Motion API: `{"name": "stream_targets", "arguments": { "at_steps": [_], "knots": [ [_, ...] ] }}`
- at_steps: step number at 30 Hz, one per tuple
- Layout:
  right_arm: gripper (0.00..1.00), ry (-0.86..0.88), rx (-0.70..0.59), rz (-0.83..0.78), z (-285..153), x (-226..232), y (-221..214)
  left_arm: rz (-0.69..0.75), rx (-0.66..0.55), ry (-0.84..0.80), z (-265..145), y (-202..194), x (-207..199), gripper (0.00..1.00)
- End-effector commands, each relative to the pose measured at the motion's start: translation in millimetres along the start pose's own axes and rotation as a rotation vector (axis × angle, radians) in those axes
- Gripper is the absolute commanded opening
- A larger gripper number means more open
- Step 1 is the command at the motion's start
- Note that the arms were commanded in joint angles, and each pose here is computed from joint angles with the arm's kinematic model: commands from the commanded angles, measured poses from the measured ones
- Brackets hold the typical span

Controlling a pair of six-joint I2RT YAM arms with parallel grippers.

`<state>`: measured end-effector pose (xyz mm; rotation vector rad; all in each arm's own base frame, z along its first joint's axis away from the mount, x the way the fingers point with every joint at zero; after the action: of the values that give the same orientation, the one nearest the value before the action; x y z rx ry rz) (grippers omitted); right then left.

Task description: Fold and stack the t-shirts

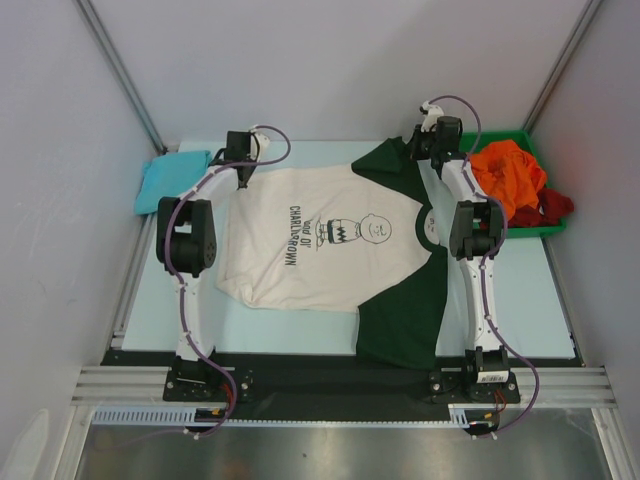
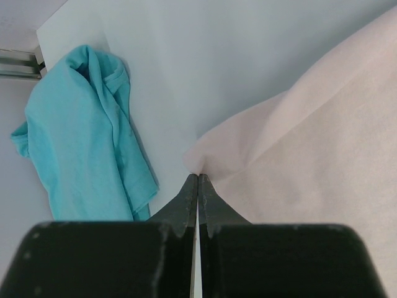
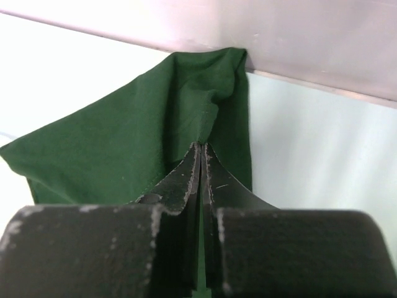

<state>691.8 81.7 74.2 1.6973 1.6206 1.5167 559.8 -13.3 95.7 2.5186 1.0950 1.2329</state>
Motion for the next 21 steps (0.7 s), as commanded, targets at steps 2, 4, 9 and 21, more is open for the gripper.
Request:
{"name": "stream_targets", "arguments": {
  "at_steps": [2,4,9,21],
  "knots": [
    [0.0,0.107,-0.106,-0.075,-34.1,50.5,72.9,-0.011,-0.07,0.076,-31.4,21.2,32.1,0.0],
    [0.0,0.12,-0.111,-0.087,-47.4,61.1,86.3,-0.024,-0.079,0.07,-35.7,21.5,35.5,0.0],
    [0.0,0.12,-0.149,-0.097,-74.1,67.8,116.3,-0.063,-0.092,0.095,-38.3,16.9,55.5,0.0],
    [0.0,0.123,-0.153,-0.098,-120.0,94.7,144.9,-0.111,-0.125,0.167,-15.9,24.0,91.1,0.0]
  ]
}}
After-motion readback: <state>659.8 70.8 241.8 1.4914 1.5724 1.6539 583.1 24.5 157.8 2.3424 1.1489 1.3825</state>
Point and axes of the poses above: each gripper's point midway between its finger pads, its own z axis out along the fingers, its own x axis along the line the jaws close on, y = z × x, the point moved 3 cm from there along -z, back along the fingers, and after that the axes turned 15 degrees about z, right-handed, at the moved point
